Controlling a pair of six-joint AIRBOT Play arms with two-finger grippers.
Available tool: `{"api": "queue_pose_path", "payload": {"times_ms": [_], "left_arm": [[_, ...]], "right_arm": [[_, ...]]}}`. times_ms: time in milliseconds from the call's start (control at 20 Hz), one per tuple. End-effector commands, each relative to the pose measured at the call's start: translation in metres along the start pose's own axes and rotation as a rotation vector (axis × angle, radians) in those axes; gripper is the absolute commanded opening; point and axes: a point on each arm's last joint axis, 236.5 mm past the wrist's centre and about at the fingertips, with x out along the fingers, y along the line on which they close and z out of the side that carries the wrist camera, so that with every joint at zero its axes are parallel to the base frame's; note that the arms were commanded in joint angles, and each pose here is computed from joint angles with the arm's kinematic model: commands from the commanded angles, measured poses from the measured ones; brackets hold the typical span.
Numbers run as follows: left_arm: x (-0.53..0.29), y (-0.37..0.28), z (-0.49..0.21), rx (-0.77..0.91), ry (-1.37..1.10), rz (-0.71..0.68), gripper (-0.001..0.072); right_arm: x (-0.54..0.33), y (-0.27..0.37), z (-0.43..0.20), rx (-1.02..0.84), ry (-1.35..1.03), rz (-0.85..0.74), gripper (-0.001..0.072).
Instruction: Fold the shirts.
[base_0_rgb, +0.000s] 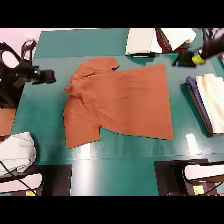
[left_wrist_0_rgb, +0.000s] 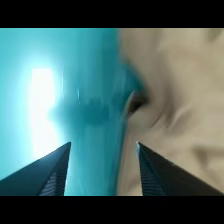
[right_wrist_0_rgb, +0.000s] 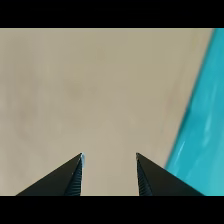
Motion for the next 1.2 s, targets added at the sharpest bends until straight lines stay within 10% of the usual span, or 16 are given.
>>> {"api": "queue_pose_path", "payload": {"times_ms": [0, 250, 700, 750, 850, 1150], "left_arm": [[0.015, 0.022, -0.068, -0.064, 0.168, 0.012, 0.0497], [0.041, 0.005, -0.109, -0.122, 0.238, -0.072, 0.0498], [0.041, 0.001, -0.107, -0.131, 0.23, -0.087, 0.0498], [0.041, 0.001, -0.107, -0.13, 0.232, -0.087, 0.0498], [0.042, 0.001, -0.109, -0.131, 0.24, -0.088, 0.0498], [0.047, -0.009, -0.115, -0.115, 0.264, -0.139, 0.0498]], "right_arm": [[0.018, -0.026, -0.11, 0.158, 0.199, 0.022, 0.0385], [0.049, -0.039, -0.258, 0.413, 0.387, 0.054, 0.0512], [0.075, -0.023, -0.313, 0.423, 0.462, 0.064, 0.0428], [0.079, -0.019, -0.313, 0.403, 0.475, 0.065, 0.0411], [0.087, -0.013, -0.316, 0.351, 0.499, 0.061, 0.0042], [0.087, -0.001, -0.297, 0.233, 0.401, 0.035, 0.0019]]}}
